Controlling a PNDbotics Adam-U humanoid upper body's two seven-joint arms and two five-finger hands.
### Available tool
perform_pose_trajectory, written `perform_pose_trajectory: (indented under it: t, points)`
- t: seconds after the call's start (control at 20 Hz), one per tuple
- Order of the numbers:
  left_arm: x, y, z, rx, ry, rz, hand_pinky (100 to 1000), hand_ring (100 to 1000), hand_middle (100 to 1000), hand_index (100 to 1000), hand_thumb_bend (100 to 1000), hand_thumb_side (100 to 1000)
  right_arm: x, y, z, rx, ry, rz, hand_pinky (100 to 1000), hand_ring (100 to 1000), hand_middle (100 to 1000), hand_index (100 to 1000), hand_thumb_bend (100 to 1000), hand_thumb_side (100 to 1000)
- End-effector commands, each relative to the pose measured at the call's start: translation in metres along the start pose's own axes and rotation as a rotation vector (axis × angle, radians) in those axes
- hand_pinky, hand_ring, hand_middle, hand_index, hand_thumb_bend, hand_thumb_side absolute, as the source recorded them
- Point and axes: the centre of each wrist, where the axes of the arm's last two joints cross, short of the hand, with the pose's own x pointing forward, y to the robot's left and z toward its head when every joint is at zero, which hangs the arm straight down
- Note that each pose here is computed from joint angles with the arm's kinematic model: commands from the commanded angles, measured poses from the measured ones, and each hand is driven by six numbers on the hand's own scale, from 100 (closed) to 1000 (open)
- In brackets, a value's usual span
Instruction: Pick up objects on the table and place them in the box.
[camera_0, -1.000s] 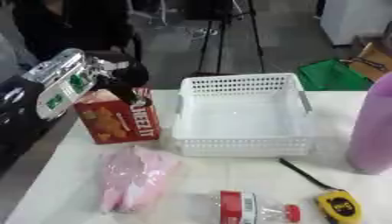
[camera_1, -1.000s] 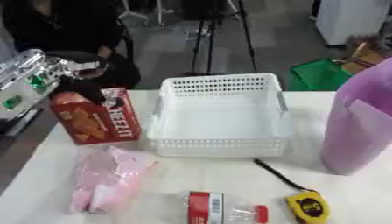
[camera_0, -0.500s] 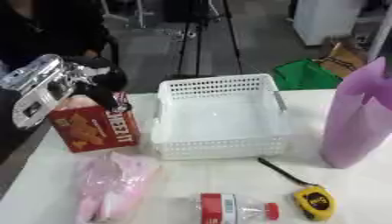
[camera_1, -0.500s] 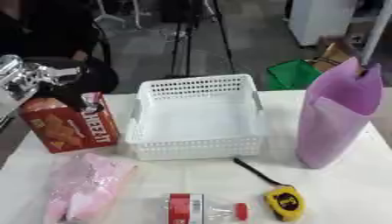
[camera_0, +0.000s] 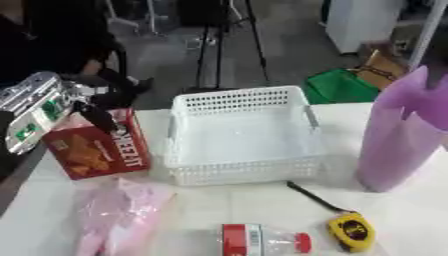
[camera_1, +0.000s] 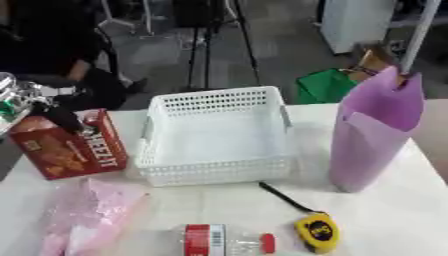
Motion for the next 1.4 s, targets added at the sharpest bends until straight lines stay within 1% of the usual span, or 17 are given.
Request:
perform_pose_trajectory:
  t: [0.05,0.45,0.85,1.05,1.1,1.35,1.4]
  points:
    - [-0.013,0.010,0.004,-0.081,0.109,0.080,1000,1000,1000,1000,418,448,0.005,-0.005,-0.011,-0.001,-0.041,0.006,756,769,747,744,100,797]
    - [-0.021,0.006,-0.002,-0.090,0.141,0.056,1000,1000,1000,1000,431,441,0.005,-0.005,-0.010,-0.004,-0.037,0.003,755,767,745,739,100,798]
    - [-0.023,0.001,-0.006,-0.137,0.122,0.090,1000,1000,1000,1000,433,461,0.005,-0.006,-0.011,-0.005,-0.034,0.002,752,765,742,736,100,801]
    - [-0.019,0.002,-0.006,-0.147,0.109,0.115,1000,1000,1000,1000,448,466,0.005,-0.005,-0.011,-0.005,-0.032,-0.001,751,765,741,733,100,800]
    - [-0.016,0.003,-0.005,-0.147,0.097,0.120,1000,1000,1000,1000,460,471,0.005,-0.005,-0.011,-0.007,-0.030,-0.002,750,763,739,727,100,796]
    - [-0.007,0.009,0.000,-0.136,0.052,0.137,1000,1000,1000,1000,456,476,0.005,-0.006,-0.011,-0.013,-0.024,-0.006,749,761,735,719,100,792]
    - [-0.005,0.010,0.001,-0.133,0.046,0.137,1000,1000,1000,1000,471,480,0.005,-0.006,-0.011,-0.013,-0.023,-0.008,749,760,732,715,100,794]
